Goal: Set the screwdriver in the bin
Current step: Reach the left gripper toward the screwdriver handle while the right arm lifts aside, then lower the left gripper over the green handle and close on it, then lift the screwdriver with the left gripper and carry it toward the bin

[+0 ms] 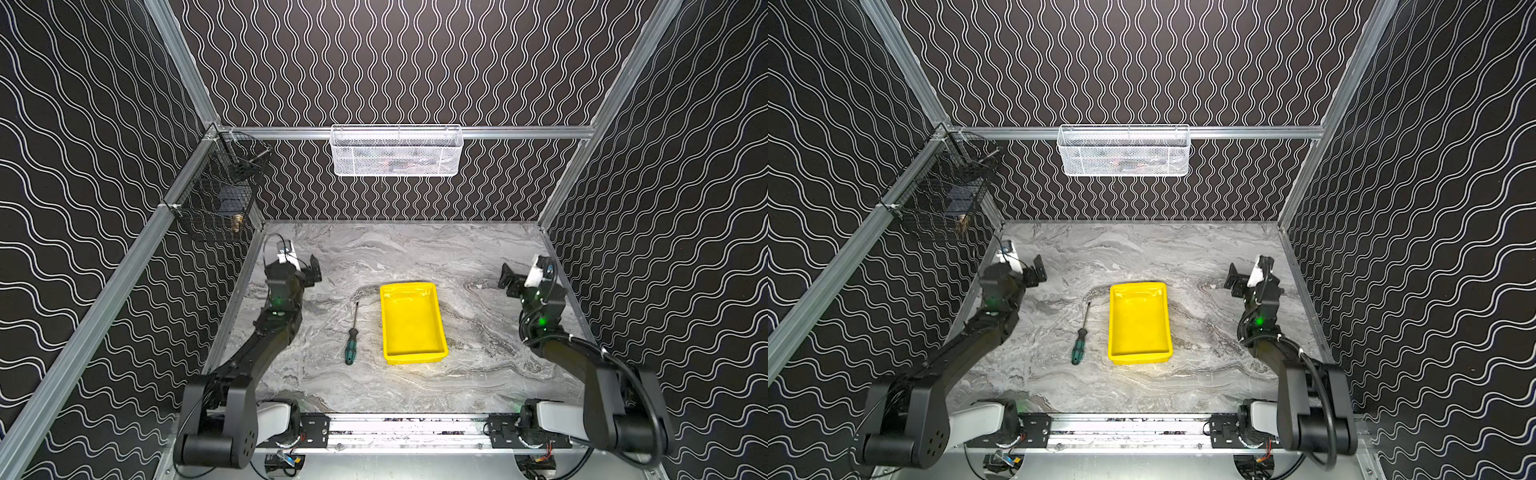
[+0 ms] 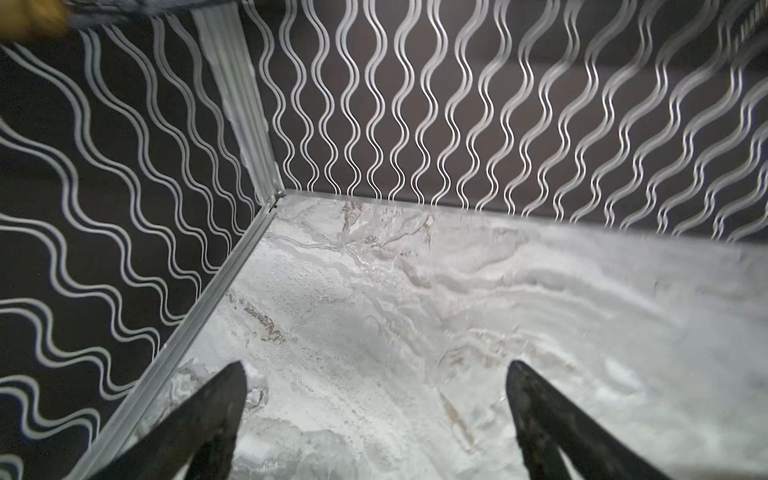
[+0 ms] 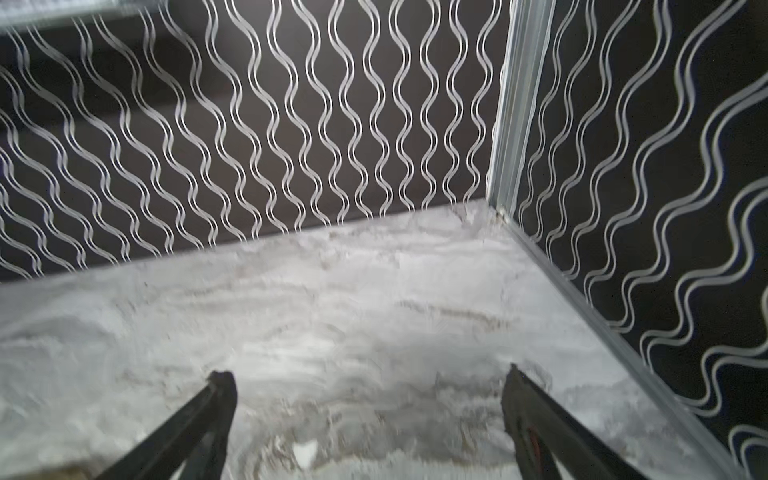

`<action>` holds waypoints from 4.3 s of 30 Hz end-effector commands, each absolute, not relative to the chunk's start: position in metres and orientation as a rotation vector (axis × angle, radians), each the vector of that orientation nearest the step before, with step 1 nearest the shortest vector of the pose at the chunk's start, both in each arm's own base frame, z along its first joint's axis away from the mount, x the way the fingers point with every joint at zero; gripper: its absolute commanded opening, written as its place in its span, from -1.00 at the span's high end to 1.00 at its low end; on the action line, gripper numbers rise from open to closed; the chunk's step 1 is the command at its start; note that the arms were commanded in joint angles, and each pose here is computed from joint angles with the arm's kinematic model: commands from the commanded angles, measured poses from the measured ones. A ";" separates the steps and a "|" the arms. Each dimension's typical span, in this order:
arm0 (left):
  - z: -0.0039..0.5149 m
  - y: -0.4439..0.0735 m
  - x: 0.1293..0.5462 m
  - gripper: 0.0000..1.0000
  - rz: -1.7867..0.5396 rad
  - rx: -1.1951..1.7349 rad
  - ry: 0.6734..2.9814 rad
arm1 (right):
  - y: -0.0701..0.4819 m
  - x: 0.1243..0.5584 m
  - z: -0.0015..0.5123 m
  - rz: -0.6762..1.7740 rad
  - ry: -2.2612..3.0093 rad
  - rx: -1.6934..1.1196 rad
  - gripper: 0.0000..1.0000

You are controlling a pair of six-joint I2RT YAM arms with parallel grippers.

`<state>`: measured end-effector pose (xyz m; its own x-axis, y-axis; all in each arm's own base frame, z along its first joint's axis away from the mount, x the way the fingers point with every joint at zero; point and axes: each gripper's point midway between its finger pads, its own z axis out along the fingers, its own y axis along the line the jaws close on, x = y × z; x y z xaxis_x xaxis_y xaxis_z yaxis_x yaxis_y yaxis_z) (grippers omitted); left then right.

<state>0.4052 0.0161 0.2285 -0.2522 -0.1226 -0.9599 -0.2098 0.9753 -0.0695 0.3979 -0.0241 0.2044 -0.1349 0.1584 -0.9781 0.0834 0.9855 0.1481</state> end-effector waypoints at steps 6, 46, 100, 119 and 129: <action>0.183 -0.018 0.360 -0.98 -0.157 -0.370 2.322 | 0.016 0.374 0.207 0.369 2.014 0.213 -0.99; 0.054 -0.090 0.263 -0.77 -0.092 -0.138 2.916 | 0.069 0.337 0.200 0.676 2.171 -0.010 -0.99; 0.010 -0.138 0.222 -0.19 -0.086 0.063 3.071 | 0.071 0.336 0.197 0.692 2.176 -0.017 -0.99; 0.002 -0.141 0.227 0.24 -0.098 0.081 3.060 | 0.076 0.335 0.199 0.728 2.159 -0.041 -0.99; 0.002 -0.144 0.227 0.37 -0.133 0.078 3.045 | 0.076 0.334 0.198 0.723 2.164 -0.038 -0.99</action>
